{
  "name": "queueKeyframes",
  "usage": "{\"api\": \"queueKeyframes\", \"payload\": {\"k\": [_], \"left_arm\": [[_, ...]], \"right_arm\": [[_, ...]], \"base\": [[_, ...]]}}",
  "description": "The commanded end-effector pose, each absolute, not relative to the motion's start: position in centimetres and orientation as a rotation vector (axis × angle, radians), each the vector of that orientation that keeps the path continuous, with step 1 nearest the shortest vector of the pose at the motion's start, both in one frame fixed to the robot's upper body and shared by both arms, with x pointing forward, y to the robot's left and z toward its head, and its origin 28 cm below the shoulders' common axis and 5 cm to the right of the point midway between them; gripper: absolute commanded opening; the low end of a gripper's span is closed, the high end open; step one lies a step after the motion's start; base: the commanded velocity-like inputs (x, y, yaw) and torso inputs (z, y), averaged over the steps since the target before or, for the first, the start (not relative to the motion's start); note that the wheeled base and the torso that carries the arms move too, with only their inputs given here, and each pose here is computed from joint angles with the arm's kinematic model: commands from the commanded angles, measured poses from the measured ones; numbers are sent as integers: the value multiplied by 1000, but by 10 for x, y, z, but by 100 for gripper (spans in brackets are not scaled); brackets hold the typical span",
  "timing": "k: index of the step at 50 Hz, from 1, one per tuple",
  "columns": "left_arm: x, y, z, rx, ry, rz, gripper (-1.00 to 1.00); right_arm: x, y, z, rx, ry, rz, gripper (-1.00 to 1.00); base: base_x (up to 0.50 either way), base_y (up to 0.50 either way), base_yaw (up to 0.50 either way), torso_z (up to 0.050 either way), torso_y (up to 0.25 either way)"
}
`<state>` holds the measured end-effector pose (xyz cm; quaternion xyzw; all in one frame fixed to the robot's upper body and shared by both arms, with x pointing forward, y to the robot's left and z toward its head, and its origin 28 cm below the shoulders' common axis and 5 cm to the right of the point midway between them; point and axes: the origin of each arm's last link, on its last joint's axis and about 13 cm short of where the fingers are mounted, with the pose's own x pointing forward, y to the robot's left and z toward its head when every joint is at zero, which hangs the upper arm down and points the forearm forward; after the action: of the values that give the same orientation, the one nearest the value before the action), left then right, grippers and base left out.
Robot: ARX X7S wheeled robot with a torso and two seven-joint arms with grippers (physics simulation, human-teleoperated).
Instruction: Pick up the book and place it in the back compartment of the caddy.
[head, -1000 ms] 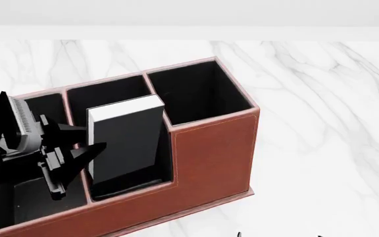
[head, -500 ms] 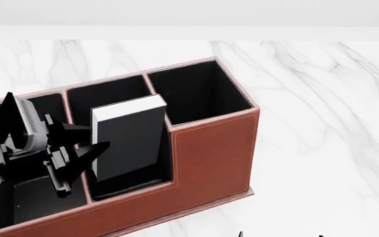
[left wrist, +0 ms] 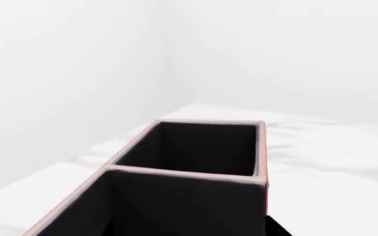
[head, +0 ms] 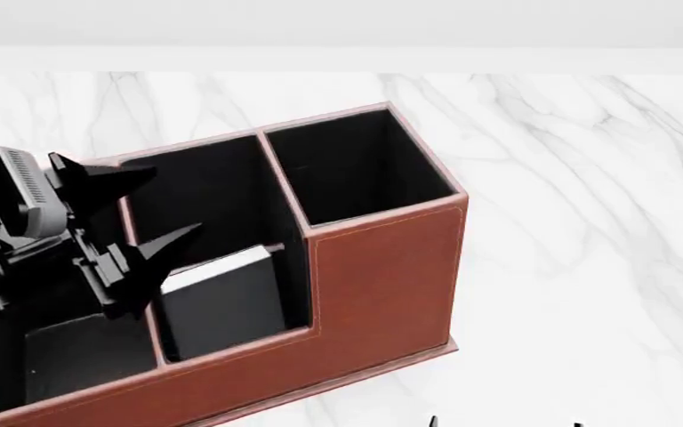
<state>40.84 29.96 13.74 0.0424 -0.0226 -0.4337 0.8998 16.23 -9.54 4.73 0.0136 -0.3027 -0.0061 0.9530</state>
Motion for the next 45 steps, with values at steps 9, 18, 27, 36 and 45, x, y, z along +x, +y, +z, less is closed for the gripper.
{"api": "queueKeyframes", "payload": {"k": [9, 18, 27, 36, 45], "left_arm": [[369, 282, 129, 78, -43, -963, 100], [326, 272, 134, 99, -82, -1019, 100], [304, 269, 135, 120, -81, -1044, 100], [285, 266, 141, 141, -92, -1048, 100], [275, 265, 152, 165, -127, -1060, 100]], "right_arm": [[164, -95, 46, 20, -605, -16, 100], [169, -93, 42, 6, -592, -19, 100], [181, -97, 44, 0, -567, -41, 100], [200, -100, 65, -46, -598, -67, 100], [215, -97, 92, -82, -649, -75, 100]], "base": [[0, 0, 0, 0, 0], [0, 0, 0, 0, 0], [0, 0, 0, 0, 0], [0, 0, 0, 0, 0], [0, 0, 0, 0, 0]]}}
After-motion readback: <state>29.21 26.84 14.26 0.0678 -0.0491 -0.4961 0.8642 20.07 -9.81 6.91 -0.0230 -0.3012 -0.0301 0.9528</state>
